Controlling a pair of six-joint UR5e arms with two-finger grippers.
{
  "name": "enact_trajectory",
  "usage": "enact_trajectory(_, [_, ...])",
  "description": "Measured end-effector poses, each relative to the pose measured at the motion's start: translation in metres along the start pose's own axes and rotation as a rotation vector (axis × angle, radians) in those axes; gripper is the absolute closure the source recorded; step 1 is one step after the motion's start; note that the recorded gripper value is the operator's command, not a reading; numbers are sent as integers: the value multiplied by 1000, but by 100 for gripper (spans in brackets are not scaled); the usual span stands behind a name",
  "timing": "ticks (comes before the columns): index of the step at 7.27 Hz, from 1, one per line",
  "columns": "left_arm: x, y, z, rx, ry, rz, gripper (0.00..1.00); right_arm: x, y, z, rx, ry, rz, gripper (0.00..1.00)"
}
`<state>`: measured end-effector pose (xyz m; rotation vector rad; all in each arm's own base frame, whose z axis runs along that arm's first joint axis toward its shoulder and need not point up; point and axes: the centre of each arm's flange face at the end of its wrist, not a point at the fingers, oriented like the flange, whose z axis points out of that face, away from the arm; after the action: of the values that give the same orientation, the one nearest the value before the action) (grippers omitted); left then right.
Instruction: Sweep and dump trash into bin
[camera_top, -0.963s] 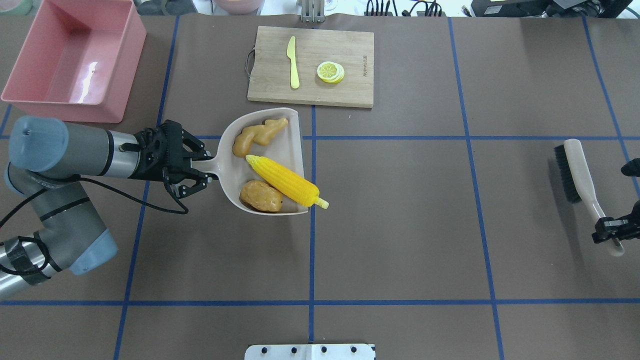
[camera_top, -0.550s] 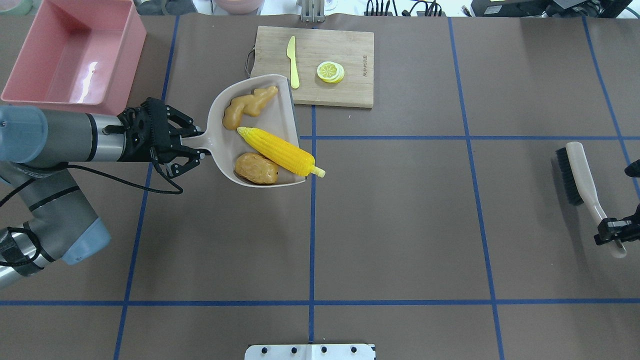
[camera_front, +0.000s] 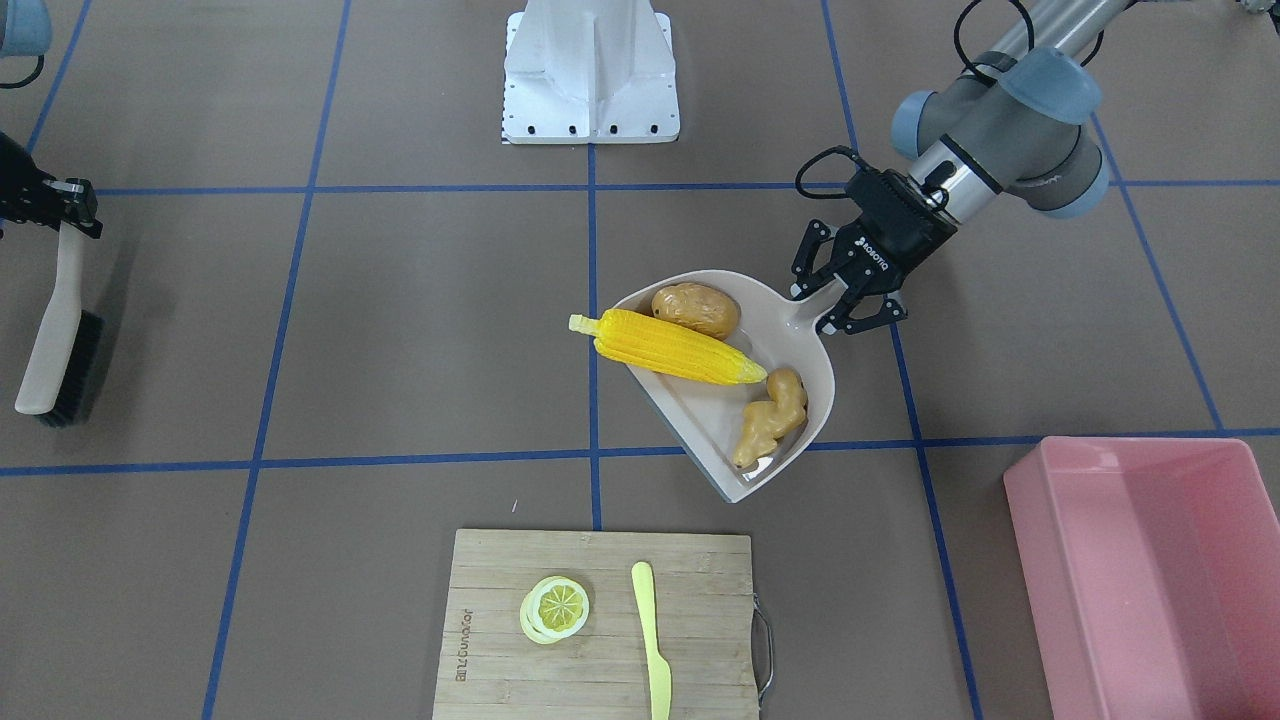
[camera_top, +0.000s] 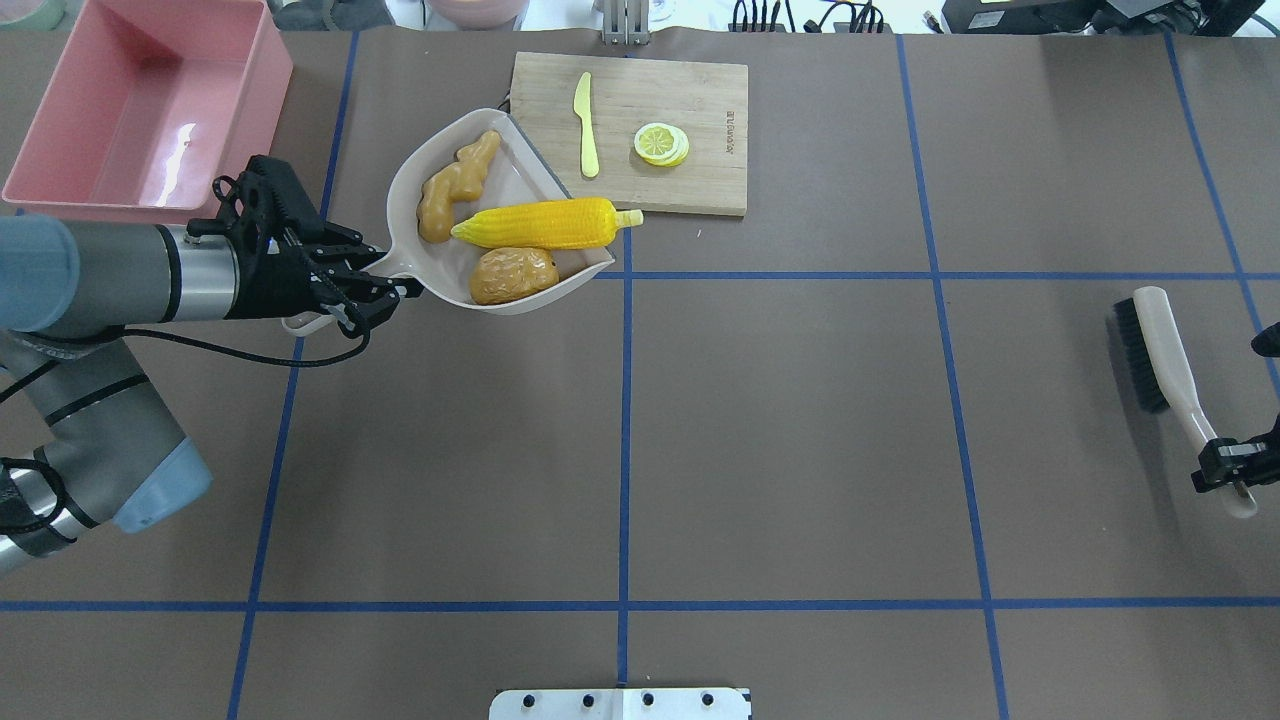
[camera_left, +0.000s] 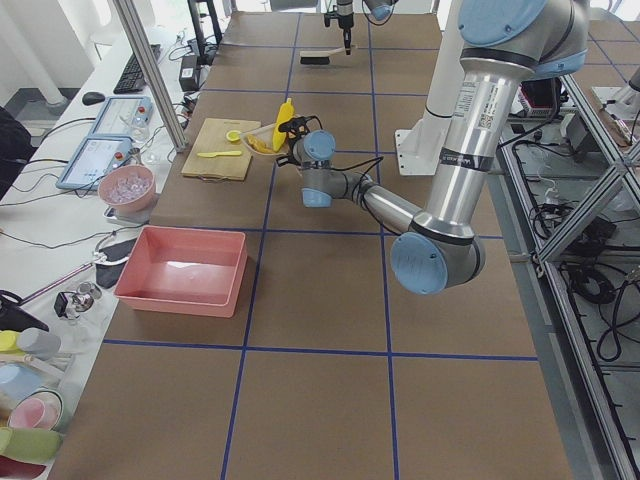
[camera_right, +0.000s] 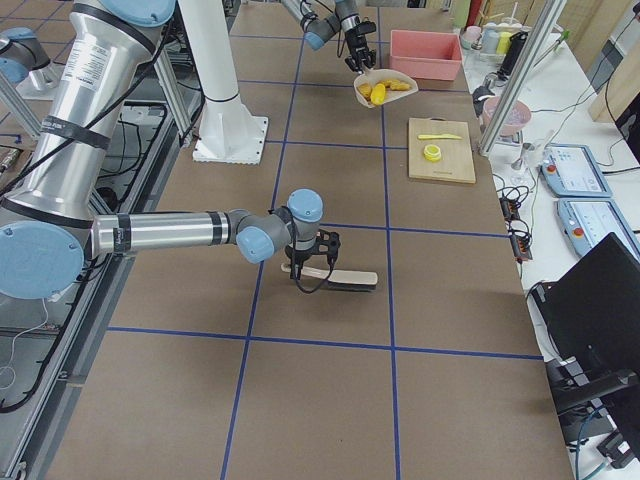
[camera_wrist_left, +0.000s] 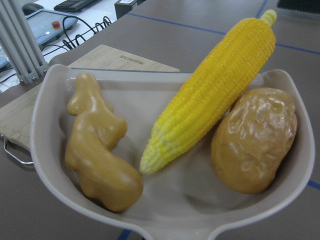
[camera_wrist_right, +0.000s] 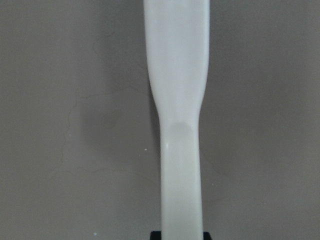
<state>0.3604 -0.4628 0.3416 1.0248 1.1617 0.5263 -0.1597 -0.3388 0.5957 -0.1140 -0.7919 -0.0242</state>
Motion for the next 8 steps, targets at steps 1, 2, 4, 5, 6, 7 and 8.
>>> enact_trajectory(1, [-2,-2,-10,18,-1,-203,100,1,0,1,-2,1,-4,86])
enact_trajectory(2, [-10,-6,-21,36,-15,-367,100,2,0,2,-3,2,-4,81])
enact_trajectory(4, [-48,-3,-53,65,-88,-573,100,3,0,3,-6,4,-4,56])
enact_trajectory(5, [-69,3,-71,78,-135,-628,100,4,1,4,-7,5,-2,45])
enact_trajectory(6, [-87,10,-88,87,-175,-661,100,5,0,5,-9,7,1,39])
enact_trajectory(7, [-102,15,-104,94,-202,-714,100,6,0,6,-11,8,2,33])
enact_trajectory(8, [-116,17,-120,105,-217,-788,100,7,1,6,-11,7,4,30])
